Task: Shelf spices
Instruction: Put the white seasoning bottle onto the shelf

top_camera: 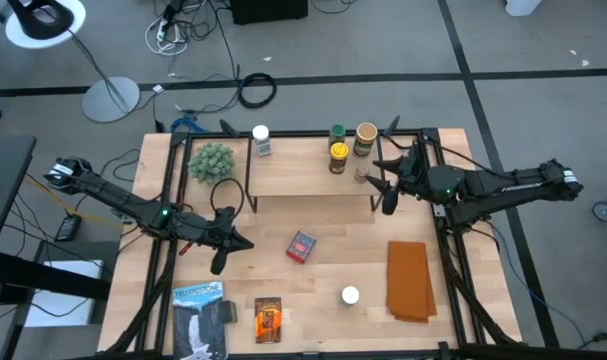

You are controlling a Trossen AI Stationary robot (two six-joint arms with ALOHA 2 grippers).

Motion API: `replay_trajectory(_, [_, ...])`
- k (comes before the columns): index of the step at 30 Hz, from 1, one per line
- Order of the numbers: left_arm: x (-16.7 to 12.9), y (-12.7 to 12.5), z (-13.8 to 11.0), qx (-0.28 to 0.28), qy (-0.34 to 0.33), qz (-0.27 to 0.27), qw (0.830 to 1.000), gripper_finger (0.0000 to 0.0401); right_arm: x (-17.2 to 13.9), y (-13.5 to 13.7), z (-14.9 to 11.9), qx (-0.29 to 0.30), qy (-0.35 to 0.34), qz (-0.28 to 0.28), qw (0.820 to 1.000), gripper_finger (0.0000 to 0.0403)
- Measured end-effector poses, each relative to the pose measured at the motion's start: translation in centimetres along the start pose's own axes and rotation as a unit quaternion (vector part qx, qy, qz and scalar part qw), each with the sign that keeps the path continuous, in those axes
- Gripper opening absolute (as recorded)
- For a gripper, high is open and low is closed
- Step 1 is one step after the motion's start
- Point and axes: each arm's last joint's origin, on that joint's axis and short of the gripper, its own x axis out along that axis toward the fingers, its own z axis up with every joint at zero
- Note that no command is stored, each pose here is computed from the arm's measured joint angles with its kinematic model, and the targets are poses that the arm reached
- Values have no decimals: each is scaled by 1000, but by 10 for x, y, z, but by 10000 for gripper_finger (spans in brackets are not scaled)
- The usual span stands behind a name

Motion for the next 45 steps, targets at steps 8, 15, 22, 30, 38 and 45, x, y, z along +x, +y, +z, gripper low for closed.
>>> replay_trajectory(8, [0, 0, 0, 5, 0, 0, 1000, 15, -7, 20, -6, 13, 11, 42, 999, 164])
replay_trajectory(15, [0, 0, 0, 5, 0, 0, 1000, 15, -6, 51, -24, -22, 51, 94, 994, 11])
replay_trajectory(22, [0, 0, 0, 5, 0, 0, 1000, 15, 1, 96, -37, -54, 77, 127, 987, 3])
replay_trajectory(30, [0, 0, 0, 6, 0, 0, 1000, 15, 5, 138, -25, -68, 229, 100, 966, 1])
replay_trajectory(38, [0, 0, 0, 6, 0, 0, 1000, 15, 5, 158, -6, 18, 443, 2, 897, 1])
replay_trajectory(45, [0, 0, 0, 6, 0, 1, 1000, 15, 14, 177, -32, 15, 550, -23, 835, 1])
